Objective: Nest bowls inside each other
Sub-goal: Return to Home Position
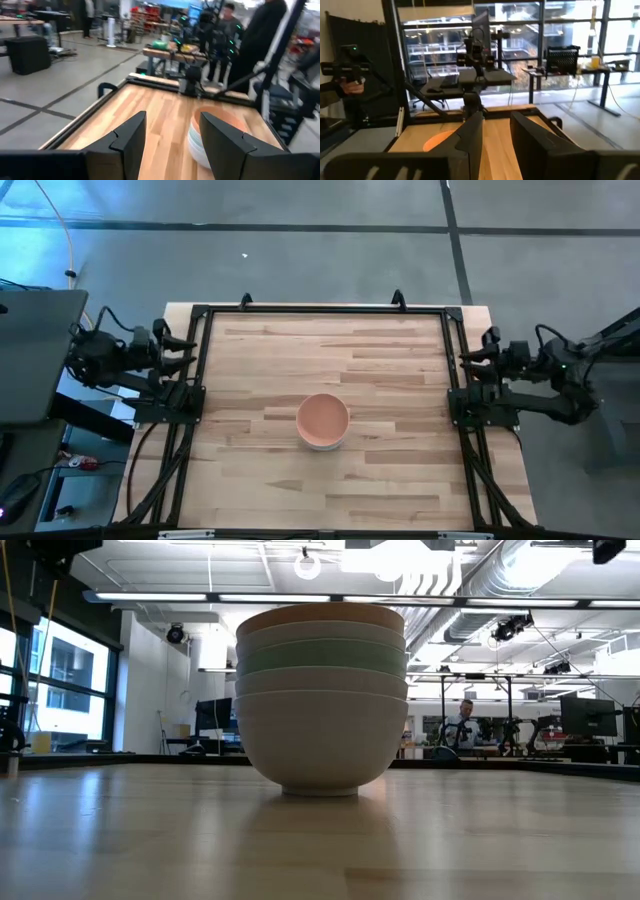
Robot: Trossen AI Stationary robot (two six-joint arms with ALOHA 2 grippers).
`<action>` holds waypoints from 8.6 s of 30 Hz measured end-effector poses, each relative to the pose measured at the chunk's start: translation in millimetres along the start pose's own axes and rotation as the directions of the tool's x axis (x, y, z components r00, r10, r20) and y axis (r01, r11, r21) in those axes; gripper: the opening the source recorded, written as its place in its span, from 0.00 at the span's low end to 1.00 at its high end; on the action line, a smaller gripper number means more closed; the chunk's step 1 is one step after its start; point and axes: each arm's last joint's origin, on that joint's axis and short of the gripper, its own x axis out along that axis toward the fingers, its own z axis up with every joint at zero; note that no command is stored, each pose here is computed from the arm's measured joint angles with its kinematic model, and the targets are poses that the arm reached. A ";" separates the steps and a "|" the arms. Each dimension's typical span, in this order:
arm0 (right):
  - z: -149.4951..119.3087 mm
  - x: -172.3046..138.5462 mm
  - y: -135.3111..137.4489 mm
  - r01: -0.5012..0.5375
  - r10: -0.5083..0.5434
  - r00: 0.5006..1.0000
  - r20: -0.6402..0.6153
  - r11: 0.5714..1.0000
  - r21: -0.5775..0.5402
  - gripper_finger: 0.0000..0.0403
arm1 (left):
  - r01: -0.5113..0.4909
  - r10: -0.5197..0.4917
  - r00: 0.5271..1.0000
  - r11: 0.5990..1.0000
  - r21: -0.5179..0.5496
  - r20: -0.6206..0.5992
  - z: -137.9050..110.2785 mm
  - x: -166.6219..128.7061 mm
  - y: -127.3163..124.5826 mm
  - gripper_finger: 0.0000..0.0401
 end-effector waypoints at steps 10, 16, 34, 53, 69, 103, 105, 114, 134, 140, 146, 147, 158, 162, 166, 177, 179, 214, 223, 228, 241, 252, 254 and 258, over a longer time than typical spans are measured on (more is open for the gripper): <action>-14.3 18.3 -1.0 -0.036 0.036 0.999 0.034 0.999 -0.015 0.23 | -0.147 0.151 0.988 0.984 0.100 -0.041 -6.4 -0.8 5.4 0.42; -19.9 21.8 -1.6 -0.030 0.030 0.999 0.015 1.000 0.004 0.23 | -0.319 0.329 0.944 0.932 0.172 -0.028 -12.7 4.3 8.4 0.40; -16.7 21.7 -2.3 -0.002 0.004 0.999 0.049 0.999 -0.040 0.23 | -0.488 0.478 0.873 0.849 0.204 0.098 8.0 -7.0 16.5 0.39; -16.5 21.7 -2.3 -0.003 0.004 0.999 0.050 1.000 -0.014 0.23 | 0.015 -0.019 0.999 0.994 0.104 0.036 -16.1 27.1 -10.5 0.39; -15.1 21.7 -2.3 -0.002 0.002 0.998 0.066 1.000 0.006 0.23 | 0.191 -0.190 0.979 0.982 -0.008 0.077 -44.5 58.2 -29.7 0.39; -14.4 21.6 -2.3 -0.001 0.001 0.997 0.073 1.000 0.011 0.23 | 0.373 -0.415 0.843 0.909 0.185 0.341 -103.6 95.8 -50.3 0.39; -14.4 21.6 -2.3 -0.001 0.001 0.997 0.073 1.000 0.011 0.23 | 0.369 -0.422 0.825 0.906 0.207 0.376 -105.5 96.0 -50.5 0.39; -14.4 21.6 -2.3 -0.001 0.001 0.997 0.073 1.000 0.011 0.23 | 0.329 -0.429 0.810 0.897 0.295 0.399 -107.0 96.1 -50.6 0.39; -16.9 21.9 -2.4 -0.001 0.000 0.999 0.047 1.000 0.031 0.23 | 0.224 -0.364 0.838 0.909 0.351 0.407 -104.7 103.4 -34.0 0.39; -19.8 22.0 -2.5 0.000 -0.001 1.000 0.017 0.997 0.075 0.23 | 0.240 -0.330 0.887 0.927 0.288 0.323 -112.8 107.9 -31.3 0.39; -20.9 22.0 -2.6 0.001 -0.002 1.000 0.006 0.996 0.094 0.23 | 0.198 -0.256 0.937 0.950 0.243 0.238 -121.6 111.4 -28.6 0.39; -20.9 22.0 -2.6 0.000 -0.001 1.000 0.006 0.996 0.094 0.23 | 0.184 -0.239 0.945 0.953 0.241 0.222 -123.3 112.0 -28.0 0.39; -20.9 22.0 -2.6 0.001 -0.001 1.000 0.006 0.996 0.094 0.23 | 0.129 -0.167 0.978 0.955 0.267 0.125 -133.3 114.4 -25.4 0.39; -20.9 22.0 -2.6 0.000 -0.001 1.000 0.006 0.996 0.094 0.23 | 0.130 -0.167 0.981 0.942 0.308 0.096 -136.1 114.7 -25.1 0.39; -23.0 22.0 -2.6 0.003 -0.002 1.000 -0.015 0.996 0.089 0.23 | 0.157 -0.194 0.978 0.926 0.343 0.077 -137.7 114.7 -25.8 0.39; -25.4 22.0 -2.7 0.007 -0.003 0.999 -0.040 0.995 0.101 0.23 | 0.125 -0.152 0.984 0.958 0.258 0.089 -136.8 114.9 -24.7 0.39; -25.4 22.0 -2.7 0.007 -0.003 0.999 -0.040 0.995 0.101 0.23 | 0.078 -0.104 0.989 0.971 0.228 0.106 -135.6 114.9 -23.3 0.39; -27.6 21.8 -2.1 -0.012 0.020 0.998 -0.063 0.991 0.130 0.23 | 0.197 -0.226 0.972 0.936 0.291 0.068 -138.3 114.6 -26.8 0.39; -39.1 30.8 -1.2 -0.081 0.092 0.993 -0.072 0.986 0.147 0.23 | 0.192 -0.226 0.972 0.922 0.336 0.066 -138.4 114.6 -26.8 0.39; -59.6 49.7 -3.1 -0.102 0.105 0.994 -0.011 0.984 0.146 0.23 | 0.189 -0.224 0.972 0.923 0.336 0.067 -138.3 114.6 -26.7 0.39; -95.2 72.8 -5.5 -0.141 0.138 0.976 0.170 0.990 0.003 0.23 | 0.189 -0.224 0.972 0.923 0.336 0.068 -138.3 114.6 -26.7 0.39; -118.0 77.1 -3.2 -0.217 0.230 0.913 0.336 0.973 -0.075 0.23 | 0.189 -0.224 0.972 0.923 0.335 0.068 -138.2 114.6 -26.7 0.39; -114.9 75.7 -1.1 -0.231 0.250 0.895 0.368 0.968 -0.096 0.23 | 0.189 -0.224 0.972 0.923 0.335 0.068 -138.2 114.6 -26.7 0.39; -114.3 75.4 2.7 -0.243 0.259 0.888 0.379 0.966 -0.092 0.23 | 0.189 -0.224 0.972 0.923 0.335 0.068 -138.2 114.6 -26.7 0.39</action>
